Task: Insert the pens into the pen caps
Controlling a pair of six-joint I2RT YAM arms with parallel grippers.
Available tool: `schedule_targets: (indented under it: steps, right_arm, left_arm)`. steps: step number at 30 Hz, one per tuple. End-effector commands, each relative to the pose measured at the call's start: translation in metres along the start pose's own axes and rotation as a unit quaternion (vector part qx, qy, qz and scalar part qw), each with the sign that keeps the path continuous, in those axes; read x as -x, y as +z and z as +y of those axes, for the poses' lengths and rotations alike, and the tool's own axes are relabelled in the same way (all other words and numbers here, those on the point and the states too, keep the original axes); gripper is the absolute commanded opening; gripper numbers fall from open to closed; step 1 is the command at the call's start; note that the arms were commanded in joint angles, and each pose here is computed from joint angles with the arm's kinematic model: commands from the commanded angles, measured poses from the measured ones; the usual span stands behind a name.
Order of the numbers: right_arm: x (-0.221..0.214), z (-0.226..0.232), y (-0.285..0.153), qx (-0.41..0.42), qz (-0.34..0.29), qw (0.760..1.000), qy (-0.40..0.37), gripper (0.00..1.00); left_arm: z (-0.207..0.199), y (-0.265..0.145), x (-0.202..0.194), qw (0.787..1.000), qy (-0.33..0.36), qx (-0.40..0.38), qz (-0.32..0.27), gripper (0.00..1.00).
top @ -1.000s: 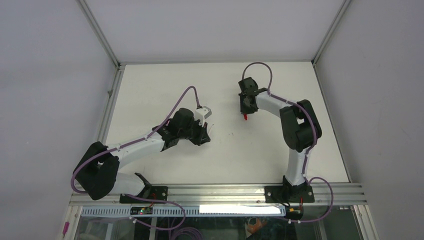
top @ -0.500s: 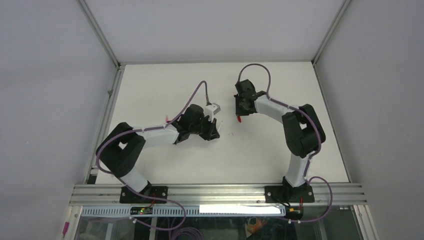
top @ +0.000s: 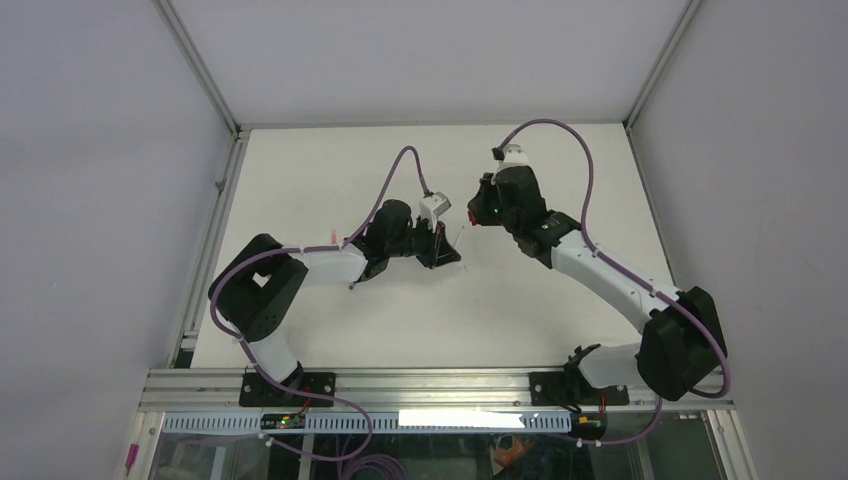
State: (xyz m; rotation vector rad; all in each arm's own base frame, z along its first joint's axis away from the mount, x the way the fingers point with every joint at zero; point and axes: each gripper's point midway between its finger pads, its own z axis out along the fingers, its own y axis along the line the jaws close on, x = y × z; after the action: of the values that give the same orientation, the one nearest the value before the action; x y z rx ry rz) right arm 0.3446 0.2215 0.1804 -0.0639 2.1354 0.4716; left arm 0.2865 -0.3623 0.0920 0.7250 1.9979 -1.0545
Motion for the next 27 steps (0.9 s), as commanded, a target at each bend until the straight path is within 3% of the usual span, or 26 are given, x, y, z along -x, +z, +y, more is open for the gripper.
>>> schedule_targets:
  steps: [1,14,21,27]
  right_arm:
    - [0.038,0.016,-0.025,0.020,-0.082,0.996,0.008,0.06]
    - [0.073,0.057,-0.079,0.091,-0.164,0.982,-0.004,0.06]
    - [0.097,0.083,-0.111,0.158,-0.225,0.962,0.003,0.06]
    - [0.097,0.097,-0.126,0.209,-0.241,0.948,0.013,0.06]
  left_arm:
    - [-0.025,-0.005,0.038,0.997,0.031,-0.043,-0.057,0.00]
    - [-0.049,-0.019,0.049,0.992,0.057,-0.086,-0.066,0.00]
    - [-0.090,-0.028,0.079,0.972,0.035,-0.188,-0.134,0.00]
    - [-0.104,-0.048,0.087,0.971,0.065,-0.185,-0.134,0.00]
